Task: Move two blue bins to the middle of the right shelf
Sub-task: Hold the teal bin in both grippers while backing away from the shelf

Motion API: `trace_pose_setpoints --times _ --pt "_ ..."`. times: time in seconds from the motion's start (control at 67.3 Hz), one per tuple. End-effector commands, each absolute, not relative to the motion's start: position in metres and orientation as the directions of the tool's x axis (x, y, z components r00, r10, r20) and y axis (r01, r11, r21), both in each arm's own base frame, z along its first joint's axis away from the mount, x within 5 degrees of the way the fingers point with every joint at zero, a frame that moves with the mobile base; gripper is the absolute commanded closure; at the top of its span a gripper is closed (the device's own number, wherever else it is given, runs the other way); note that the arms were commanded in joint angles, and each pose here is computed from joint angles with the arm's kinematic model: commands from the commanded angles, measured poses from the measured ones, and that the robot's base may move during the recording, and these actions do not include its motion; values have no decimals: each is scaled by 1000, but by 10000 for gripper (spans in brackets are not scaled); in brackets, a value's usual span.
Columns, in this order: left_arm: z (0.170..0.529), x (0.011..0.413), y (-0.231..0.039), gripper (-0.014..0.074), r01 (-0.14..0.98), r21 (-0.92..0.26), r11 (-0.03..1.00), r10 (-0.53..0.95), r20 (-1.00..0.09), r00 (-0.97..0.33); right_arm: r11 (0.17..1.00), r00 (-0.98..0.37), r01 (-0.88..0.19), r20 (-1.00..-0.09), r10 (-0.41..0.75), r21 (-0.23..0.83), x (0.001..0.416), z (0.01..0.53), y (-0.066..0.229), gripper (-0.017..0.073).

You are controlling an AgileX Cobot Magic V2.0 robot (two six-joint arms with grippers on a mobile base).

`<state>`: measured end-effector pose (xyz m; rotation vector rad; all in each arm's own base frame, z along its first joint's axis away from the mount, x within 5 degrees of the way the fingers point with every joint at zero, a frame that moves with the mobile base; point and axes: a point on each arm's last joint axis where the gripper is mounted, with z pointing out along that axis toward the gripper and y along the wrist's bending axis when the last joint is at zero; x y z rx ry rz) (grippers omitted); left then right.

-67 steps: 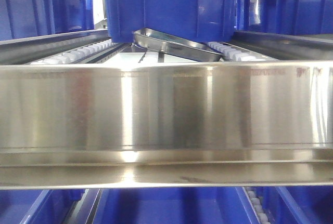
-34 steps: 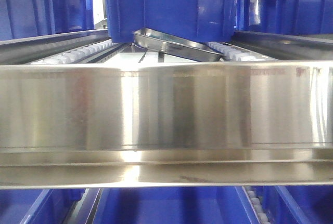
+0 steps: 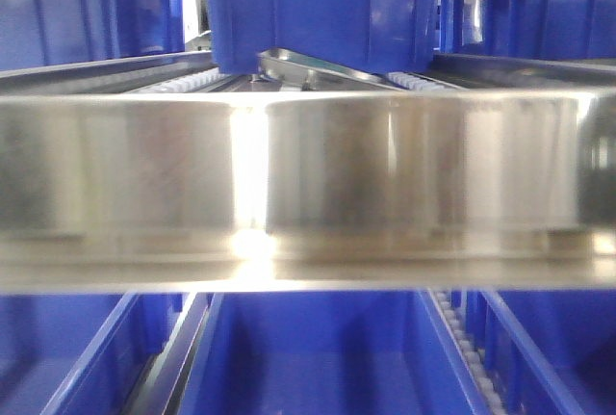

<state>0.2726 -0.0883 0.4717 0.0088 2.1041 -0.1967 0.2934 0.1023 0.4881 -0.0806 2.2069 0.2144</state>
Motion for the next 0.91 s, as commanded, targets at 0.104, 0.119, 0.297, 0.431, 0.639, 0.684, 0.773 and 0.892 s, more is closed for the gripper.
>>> trace_pose_setpoints --times 0.104,0.119,0.297,0.431,0.639,0.684,0.773,0.892 --pt "490 268 -91 704 137 -184 973 -113 -904 -413 978 -542 -167 -840 13 123 292 498 103 726" --pt "490 268 -91 704 138 -185 973 -113 -905 -411 978 -539 -168 -842 14 124 292 498 103 726" --pt "492 269 -91 704 145 -187 972 -117 -911 -395 976 -513 -175 -858 21 128 293 501 103 726" --pt "492 269 -91 704 145 -187 972 -117 -911 -395 976 -513 -175 -858 21 128 293 501 103 726" --pt "492 269 -91 704 145 -187 972 -117 -911 -395 976 -513 -175 -858 21 128 293 501 103 726" --pt "492 269 -91 704 145 -187 972 -117 -911 -395 976 -513 -175 -858 21 128 293 501 103 726" --pt "492 269 -91 704 145 -187 972 -117 -911 -395 976 -511 -175 -859 21 128 293 501 103 726" --pt "492 269 -91 704 145 -187 972 -117 -911 -395 976 -511 -175 -859 21 128 293 501 103 726"
